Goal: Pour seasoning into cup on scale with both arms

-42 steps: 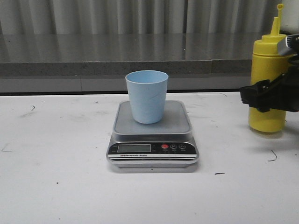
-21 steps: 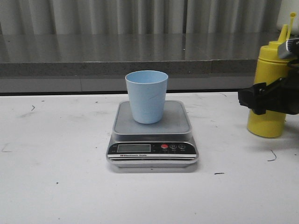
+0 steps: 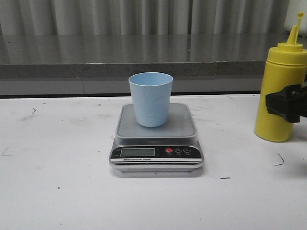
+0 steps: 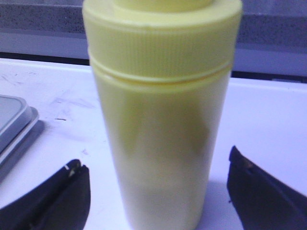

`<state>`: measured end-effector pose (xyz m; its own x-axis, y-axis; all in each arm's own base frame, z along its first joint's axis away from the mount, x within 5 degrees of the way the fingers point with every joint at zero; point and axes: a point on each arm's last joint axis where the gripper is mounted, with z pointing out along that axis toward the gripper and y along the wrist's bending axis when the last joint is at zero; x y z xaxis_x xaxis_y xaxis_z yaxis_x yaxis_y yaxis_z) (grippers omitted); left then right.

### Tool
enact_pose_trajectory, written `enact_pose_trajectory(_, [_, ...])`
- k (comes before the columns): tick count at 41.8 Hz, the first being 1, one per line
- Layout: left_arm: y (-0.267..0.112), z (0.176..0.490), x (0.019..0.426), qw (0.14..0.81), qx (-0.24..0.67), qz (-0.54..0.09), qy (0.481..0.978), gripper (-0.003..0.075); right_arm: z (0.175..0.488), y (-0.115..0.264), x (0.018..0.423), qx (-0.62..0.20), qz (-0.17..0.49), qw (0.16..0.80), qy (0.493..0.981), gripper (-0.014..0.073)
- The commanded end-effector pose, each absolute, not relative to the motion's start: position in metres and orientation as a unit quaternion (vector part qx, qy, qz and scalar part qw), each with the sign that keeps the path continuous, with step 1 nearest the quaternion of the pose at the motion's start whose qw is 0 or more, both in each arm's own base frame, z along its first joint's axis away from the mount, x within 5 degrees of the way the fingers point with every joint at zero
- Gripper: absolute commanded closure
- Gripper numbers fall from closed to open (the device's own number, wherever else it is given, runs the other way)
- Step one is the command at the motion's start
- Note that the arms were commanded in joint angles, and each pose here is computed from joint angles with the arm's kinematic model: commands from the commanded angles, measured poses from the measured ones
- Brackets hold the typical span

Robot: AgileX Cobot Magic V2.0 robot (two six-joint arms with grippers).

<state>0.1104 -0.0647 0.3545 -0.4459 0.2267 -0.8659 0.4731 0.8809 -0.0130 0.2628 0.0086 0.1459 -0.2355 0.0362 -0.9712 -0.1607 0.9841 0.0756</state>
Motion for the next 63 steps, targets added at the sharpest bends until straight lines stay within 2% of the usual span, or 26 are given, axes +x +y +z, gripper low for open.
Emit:
enact_pose_trajectory(1, [-0.067, 0.370, 0.112, 0.525, 0.201, -0.146, 0.814, 0.0312, 0.171, 0.011, 0.250, -0.013, 0.117, 0.625, 0.772, -0.0010])
enact_pose_trajectory(7, [-0.067, 0.370, 0.112, 0.525, 0.201, -0.146, 0.814, 0.0312, 0.183, 0.013, 0.236, -0.023, 0.102, 0.529, 0.842, -0.0010])
enact_pose_trajectory(10, [-0.067, 0.370, 0.112, 0.525, 0.201, -0.146, 0.814, 0.0312, 0.198, 0.013, 0.229, -0.029, 0.077, 0.505, 0.859, -0.0010])
enact_pose_trajectory(20, [-0.067, 0.370, 0.112, 0.525, 0.201, -0.146, 0.814, 0.0312, 0.261, 0.025, 0.193, -0.025, 0.002, 0.486, 0.874, -0.0010])
enact_pose_trajectory(24, [-0.067, 0.370, 0.112, 0.525, 0.201, -0.146, 0.814, 0.0312, 0.281, 0.028, 0.177, -0.031, -0.032, 0.451, 0.891, -0.0010])
enact_pose_trajectory(31, [-0.067, 0.370, 0.112, 0.525, 0.201, -0.146, 0.814, 0.0312, 0.318, 0.041, 0.156, -0.109, -0.010, 0.392, 0.914, -0.0010])
enact_pose_trajectory(34, [-0.067, 0.370, 0.112, 0.525, 0.201, -0.146, 0.814, 0.0312, 0.330, 0.041, 0.149, -0.122, 0.010, 0.392, 0.912, -0.0010])
enact_pose_trajectory(45, [-0.067, 0.370, 0.112, 0.525, 0.201, -0.146, 0.814, 0.0312, 0.356, 0.022, 0.104, -0.087, 0.031, 0.471, 0.877, -0.0010])
enact_pose_trajectory(51, [-0.067, 0.370, 0.112, 0.525, 0.201, -0.146, 0.814, 0.0312, 0.359, 0.020, 0.081, -0.089, 0.066, 0.476, 0.873, -0.0010])
enact_pose_trajectory(63, [-0.067, 0.370, 0.112, 0.525, 0.201, -0.146, 0.814, 0.0312, 0.362, 0.019, 0.064, -0.115, 0.076, 0.491, 0.860, -0.0010])
